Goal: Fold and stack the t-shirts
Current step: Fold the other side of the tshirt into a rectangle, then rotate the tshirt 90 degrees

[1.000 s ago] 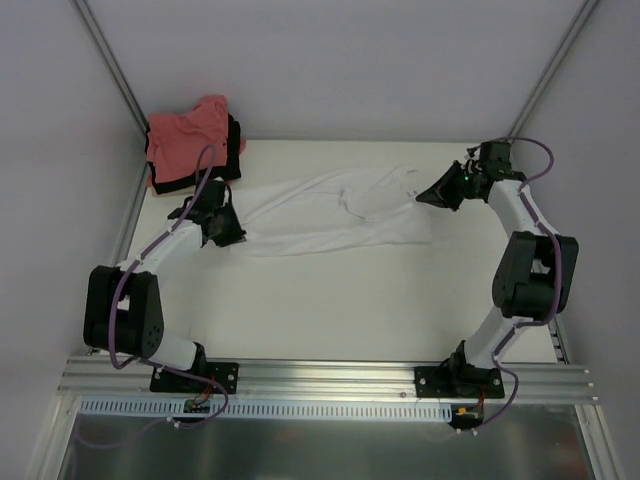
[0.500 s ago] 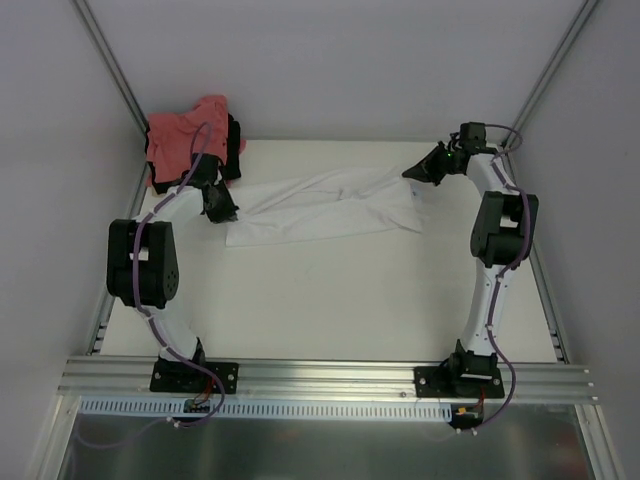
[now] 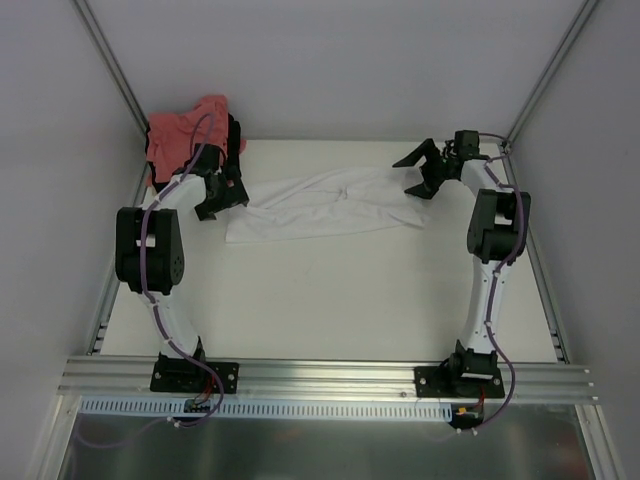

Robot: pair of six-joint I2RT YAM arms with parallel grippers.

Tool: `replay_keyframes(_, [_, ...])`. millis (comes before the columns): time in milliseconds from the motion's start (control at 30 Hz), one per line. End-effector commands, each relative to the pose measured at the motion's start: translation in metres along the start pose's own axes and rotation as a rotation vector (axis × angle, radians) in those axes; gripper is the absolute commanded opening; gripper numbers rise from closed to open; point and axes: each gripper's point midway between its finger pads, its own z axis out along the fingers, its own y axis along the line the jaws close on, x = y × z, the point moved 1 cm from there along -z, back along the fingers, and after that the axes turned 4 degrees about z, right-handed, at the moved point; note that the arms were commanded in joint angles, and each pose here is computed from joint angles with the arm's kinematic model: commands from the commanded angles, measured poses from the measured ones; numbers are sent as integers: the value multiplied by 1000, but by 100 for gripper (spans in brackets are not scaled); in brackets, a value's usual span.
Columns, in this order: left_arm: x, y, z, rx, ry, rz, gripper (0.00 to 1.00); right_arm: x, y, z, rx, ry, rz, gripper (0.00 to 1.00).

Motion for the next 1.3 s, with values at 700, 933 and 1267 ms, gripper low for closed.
replay_keyframes(700, [55,-41,-160,396,-164,66,99,121,34,-8,-49,179,-130,99])
replay_keyframes(933, [80,-40,-185,418,-172,139,99,128,0,9,7,192,-100,99])
replay_keyframes(1267, [89,-34,-206,429,-192,161,99,87,-28,12,99,109,-80,99])
